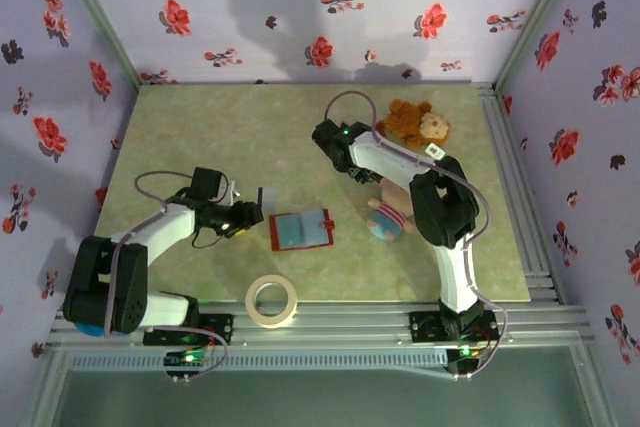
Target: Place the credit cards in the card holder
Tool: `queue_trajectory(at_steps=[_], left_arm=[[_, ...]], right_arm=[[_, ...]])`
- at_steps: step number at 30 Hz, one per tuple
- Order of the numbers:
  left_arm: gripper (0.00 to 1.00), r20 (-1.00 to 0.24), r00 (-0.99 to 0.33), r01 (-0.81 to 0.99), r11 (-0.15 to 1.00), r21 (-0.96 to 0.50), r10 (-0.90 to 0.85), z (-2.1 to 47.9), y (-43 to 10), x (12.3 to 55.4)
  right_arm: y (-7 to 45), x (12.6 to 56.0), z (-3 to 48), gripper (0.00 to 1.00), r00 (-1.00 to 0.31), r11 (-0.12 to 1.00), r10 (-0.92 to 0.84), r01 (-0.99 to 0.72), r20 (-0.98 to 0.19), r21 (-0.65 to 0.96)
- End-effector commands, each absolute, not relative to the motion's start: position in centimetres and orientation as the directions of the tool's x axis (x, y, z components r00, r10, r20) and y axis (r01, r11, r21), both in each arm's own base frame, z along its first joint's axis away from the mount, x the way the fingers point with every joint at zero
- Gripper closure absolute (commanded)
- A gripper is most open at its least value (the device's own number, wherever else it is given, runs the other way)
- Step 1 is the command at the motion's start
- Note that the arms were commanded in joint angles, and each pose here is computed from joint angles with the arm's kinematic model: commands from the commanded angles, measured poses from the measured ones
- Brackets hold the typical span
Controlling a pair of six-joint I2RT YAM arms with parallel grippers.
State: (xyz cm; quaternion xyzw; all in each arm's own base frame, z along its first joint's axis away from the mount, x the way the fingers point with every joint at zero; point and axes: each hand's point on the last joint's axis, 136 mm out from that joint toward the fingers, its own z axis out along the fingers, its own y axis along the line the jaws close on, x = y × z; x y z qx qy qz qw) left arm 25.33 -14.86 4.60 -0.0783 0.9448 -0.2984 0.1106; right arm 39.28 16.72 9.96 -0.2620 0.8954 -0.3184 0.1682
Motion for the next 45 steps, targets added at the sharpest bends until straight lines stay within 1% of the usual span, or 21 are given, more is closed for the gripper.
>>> queue_trajectory(at_steps=[1, 5, 10, 11, 14, 17, 23, 27, 30, 34, 40, 43, 45], left_arm=[[0.46, -0.169, -0.966, -0.062, 0.806, -0.589, -0.198, 4.6, -15.3, 25.4], [0.46, -0.172, -0.964, -0.063, 0.805, -0.59, -0.201, 4.6, -15.2, 25.3], [0.46, -0.165, -0.967, -0.062, 0.809, -0.584, -0.193, 4.6, -15.2, 25.2], [0.46, -0.169, -0.966, -0.06, 0.808, -0.587, -0.195, 4.6, -15.2, 25.2], [0.46, -0.173, -0.966, -0.057, 0.807, -0.587, -0.194, 4.6, -15.3, 25.3], [0.46, -0.167, -0.968, -0.058, 0.81, -0.584, -0.19, 4.6, -15.2, 25.1], [0.46, -0.162, -0.969, -0.059, 0.813, -0.579, -0.187, 4.5, -15.1, 24.9], [0.46, -0.171, -0.967, -0.055, 0.812, -0.581, -0.187, 4.5, -15.1, 24.9], [0.46, -0.165, -0.969, -0.055, 0.814, -0.578, -0.183, 4.6, -15.1, 24.8], [0.46, -0.169, -0.969, -0.051, 0.813, -0.58, -0.181, 4.8, -15.1, 24.9], [0.46, -0.172, -0.968, -0.05, 0.811, -0.583, -0.183, 5.1, -15.2, 25.0], [0.46, -0.169, -0.968, -0.053, 0.812, -0.582, -0.184, 5.2, -15.2, 25.1], [0.46, -0.177, -0.966, -0.052, 0.808, -0.587, -0.19, 5.3, -15.2, 25.2]], right_arm=[[16.3, 40.3, 9.2, 0.42, -0.799, 0.607, -0.591, -0.351, -0.111, -0.713], [15.6, 41.1, 8.8, 0.43, -0.787, 0.518, -0.612, -0.323, -0.079, -0.792], [15.5, 41.3, 8.5, 0.43, -0.78, 0.464, -0.623, -0.301, -0.066, -0.833], [15.4, 41.4, 8.8, 0.45, -0.776, 0.444, -0.628, -0.292, -0.062, -0.847], [15.1, 41.5, 9.3, 0.58, -0.773, 0.396, -0.633, -0.273, -0.046, -0.877], [15.2, 41.4, 9.5, 0.7, -0.771, 0.396, -0.635, -0.267, -0.052, -0.879], [15.4, 41.4, 9.4, 0.88, -0.771, 0.411, -0.635, -0.278, -0.054, -0.868], [15.5, 41.1, 9.4, 0.94, -0.773, 0.432, -0.632, -0.287, -0.06, -0.855], [15.8, 40.8, 9.7, 0.96, -0.774, 0.453, -0.63, -0.297, -0.066, -0.841], [16.2, 40.1, 10.1, 1.0, -0.777, 0.511, -0.623, -0.321, -0.087, -0.797], [16.9, 39.2, 10.3, 0.99, -0.782, 0.572, -0.617, -0.37, -0.086, -0.732], [17.2, 38.6, 10.2, 0.8, -0.799, 0.638, -0.595, -0.404, -0.087, -0.655], [17.1, 38.9, 10.9, 0.64, -0.792, 0.64, -0.601, -0.398, -0.106, -0.657]])
